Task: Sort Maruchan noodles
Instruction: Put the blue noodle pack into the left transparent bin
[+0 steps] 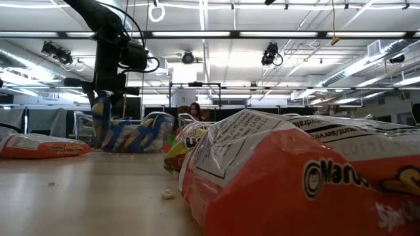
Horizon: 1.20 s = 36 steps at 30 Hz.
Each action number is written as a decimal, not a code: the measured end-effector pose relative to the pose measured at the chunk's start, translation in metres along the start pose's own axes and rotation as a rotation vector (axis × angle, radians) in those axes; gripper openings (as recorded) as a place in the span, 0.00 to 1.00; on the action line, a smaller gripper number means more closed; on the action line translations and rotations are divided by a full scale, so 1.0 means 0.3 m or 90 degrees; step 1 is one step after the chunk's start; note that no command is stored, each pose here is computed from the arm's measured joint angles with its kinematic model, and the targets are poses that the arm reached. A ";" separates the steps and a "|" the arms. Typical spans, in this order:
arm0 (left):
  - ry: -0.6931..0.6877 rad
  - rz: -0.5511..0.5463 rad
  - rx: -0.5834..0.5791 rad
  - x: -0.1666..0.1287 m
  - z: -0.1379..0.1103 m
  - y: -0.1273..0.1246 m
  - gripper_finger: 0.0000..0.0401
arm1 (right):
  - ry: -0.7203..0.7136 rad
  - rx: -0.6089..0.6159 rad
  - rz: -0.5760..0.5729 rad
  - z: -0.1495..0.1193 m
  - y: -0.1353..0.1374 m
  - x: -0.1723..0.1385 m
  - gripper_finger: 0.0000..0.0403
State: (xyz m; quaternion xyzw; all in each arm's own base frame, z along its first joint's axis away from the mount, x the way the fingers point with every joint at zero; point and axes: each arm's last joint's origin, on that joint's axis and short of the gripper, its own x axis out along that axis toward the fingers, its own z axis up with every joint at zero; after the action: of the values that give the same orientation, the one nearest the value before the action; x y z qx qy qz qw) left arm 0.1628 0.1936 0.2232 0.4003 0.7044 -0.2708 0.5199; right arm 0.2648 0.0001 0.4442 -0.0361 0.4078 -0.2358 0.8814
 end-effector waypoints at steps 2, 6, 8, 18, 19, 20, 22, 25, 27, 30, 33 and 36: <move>-0.005 0.000 0.004 0.007 0.006 0.007 0.40 | -0.002 -0.003 0.004 -0.001 0.007 -0.004 0.68; 0.000 -0.004 -0.024 0.013 0.020 0.017 0.43 | -0.004 -0.011 0.014 -0.003 0.021 -0.011 0.68; -0.002 -0.002 -0.063 0.011 0.024 0.018 0.44 | -0.004 -0.013 0.016 -0.004 0.025 -0.013 0.68; -0.023 -0.022 -0.027 0.028 0.032 0.021 0.45 | -0.005 -0.012 0.034 -0.003 0.030 -0.014 0.68; -0.023 -0.028 -0.018 0.033 0.037 0.024 0.45 | -0.005 -0.012 0.040 -0.003 0.031 -0.014 0.68; -0.024 -0.035 -0.013 0.042 0.040 0.028 0.45 | -0.004 -0.012 0.045 -0.003 0.031 -0.014 0.68; -0.018 -0.047 0.000 0.057 0.042 0.034 0.45 | -0.004 -0.012 0.049 -0.004 0.035 -0.016 0.68; -0.004 -0.071 0.052 0.086 0.042 0.043 0.45 | -0.005 -0.004 0.053 -0.005 0.042 -0.020 0.68; 0.007 -0.083 0.085 0.106 0.035 0.049 0.44 | -0.006 -0.001 0.058 -0.007 0.051 -0.025 0.68; 0.022 -0.096 0.109 0.136 0.026 0.060 0.43 | -0.009 -0.008 0.068 -0.010 0.069 -0.034 0.68; 0.024 -0.111 0.115 0.158 0.026 0.065 0.43 | -0.012 -0.014 0.082 -0.016 0.090 -0.047 0.68; 0.031 -0.117 0.102 0.169 0.028 0.070 0.43 | -0.010 -0.008 0.107 -0.021 0.109 -0.058 0.68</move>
State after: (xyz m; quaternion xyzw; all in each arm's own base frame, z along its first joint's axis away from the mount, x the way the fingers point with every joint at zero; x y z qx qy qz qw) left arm 0.1778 0.2125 0.1732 0.3810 0.7263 -0.3632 0.4421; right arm 0.2631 0.0377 0.4439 -0.0092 0.4040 -0.1582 0.9009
